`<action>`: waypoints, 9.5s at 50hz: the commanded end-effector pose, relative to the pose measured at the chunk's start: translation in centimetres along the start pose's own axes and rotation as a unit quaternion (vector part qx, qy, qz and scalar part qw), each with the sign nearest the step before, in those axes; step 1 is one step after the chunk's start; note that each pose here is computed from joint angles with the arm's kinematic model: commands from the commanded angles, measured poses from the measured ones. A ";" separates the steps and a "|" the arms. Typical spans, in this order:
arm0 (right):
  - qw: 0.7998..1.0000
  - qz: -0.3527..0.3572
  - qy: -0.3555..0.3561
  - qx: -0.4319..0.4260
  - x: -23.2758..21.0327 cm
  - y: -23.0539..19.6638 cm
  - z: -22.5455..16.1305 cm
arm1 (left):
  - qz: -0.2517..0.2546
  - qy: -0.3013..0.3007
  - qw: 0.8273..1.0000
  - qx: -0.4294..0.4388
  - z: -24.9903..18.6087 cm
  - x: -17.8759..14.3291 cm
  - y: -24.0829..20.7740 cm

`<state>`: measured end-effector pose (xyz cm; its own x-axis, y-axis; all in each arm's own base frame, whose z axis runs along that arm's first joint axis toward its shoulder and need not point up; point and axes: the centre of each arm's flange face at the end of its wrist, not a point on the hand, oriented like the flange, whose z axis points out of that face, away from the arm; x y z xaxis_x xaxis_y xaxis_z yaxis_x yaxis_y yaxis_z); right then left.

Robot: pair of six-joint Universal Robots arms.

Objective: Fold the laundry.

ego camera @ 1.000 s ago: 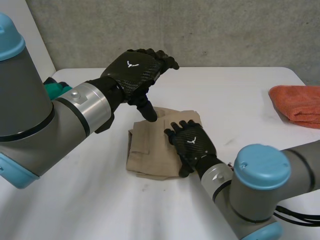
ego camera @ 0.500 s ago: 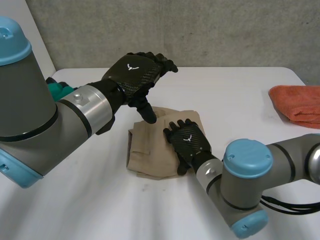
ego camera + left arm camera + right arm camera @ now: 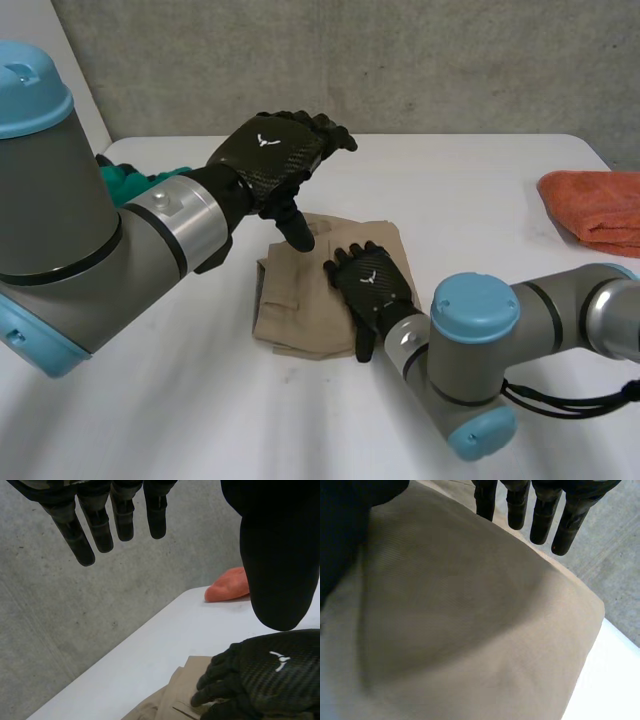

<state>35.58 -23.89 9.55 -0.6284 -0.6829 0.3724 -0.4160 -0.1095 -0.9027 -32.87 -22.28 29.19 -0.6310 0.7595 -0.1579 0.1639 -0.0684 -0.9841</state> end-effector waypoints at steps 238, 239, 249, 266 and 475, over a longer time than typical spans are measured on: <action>0.977 -0.041 -0.022 -0.207 14.8 -2.5 -11.2 | 0.085 0.034 0.984 -0.153 -0.1 3.3 12.4; 0.976 -0.038 -0.019 -0.214 15.0 -2.1 -11.4 | 0.086 0.037 0.985 -0.145 0.0 3.7 12.3; 0.970 -0.042 -0.035 -0.236 14.4 -0.2 -11.5 | 0.073 0.078 0.989 -0.099 1.5 8.1 13.4; 0.987 -0.119 0.062 -0.092 18.3 -1.2 -3.8 | 0.122 -0.116 0.986 0.017 8.8 3.4 8.6; 0.977 0.072 0.121 0.160 20.1 -11.9 -5.8 | 0.133 -0.273 0.934 0.190 0.9 -8.9 -0.3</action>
<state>24.40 -35.03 34.49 -0.8567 -0.4834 0.1799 0.0434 -0.4150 -0.9088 -28.46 -28.61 38.26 -0.9349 0.2176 -0.2805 0.0729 -0.6556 -0.7516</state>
